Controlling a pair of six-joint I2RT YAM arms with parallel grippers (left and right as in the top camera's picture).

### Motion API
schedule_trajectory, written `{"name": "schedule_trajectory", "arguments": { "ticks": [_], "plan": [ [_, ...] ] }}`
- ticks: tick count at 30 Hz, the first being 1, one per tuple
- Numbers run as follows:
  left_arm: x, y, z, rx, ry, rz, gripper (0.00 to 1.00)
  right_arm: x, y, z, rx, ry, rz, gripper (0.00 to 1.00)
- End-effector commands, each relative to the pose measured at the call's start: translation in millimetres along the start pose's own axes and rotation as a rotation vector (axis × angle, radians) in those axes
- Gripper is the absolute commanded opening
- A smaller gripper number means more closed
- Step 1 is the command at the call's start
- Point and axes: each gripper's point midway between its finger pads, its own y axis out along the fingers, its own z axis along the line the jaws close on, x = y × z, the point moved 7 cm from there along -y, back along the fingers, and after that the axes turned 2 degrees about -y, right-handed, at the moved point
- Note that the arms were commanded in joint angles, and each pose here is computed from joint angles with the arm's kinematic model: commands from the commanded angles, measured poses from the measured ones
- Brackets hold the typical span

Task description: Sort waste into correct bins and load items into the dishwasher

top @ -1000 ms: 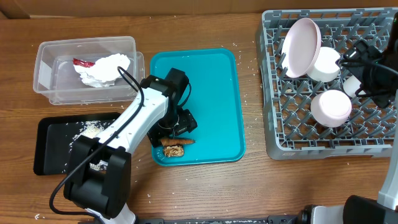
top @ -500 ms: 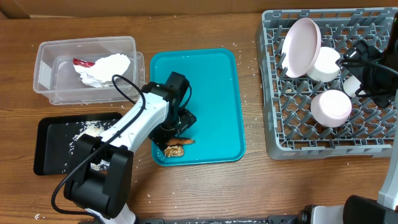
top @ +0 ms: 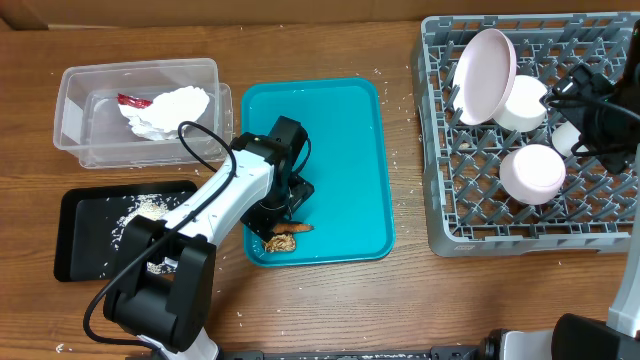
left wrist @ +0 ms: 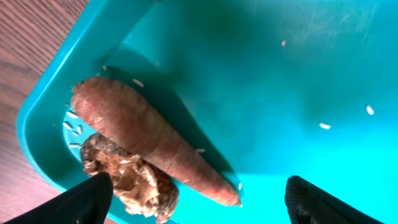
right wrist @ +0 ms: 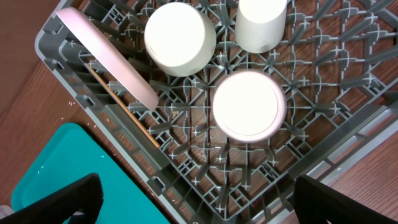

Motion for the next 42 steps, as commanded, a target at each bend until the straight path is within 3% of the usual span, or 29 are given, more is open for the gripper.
{"name": "schedule_trajectory", "arguments": {
  "ticks": [1,42],
  "plan": [
    [0.0,8.2,2.7,0.013,-0.032,-0.025,0.89,2.0,-4.1,-0.2,0.001,0.002,-0.020,1.00],
    [1.5,30.0,8.4,-0.003,-0.060,-0.093,0.85,2.0,-4.1,-0.2,0.001,0.002,-0.020,1.00]
  ]
}}
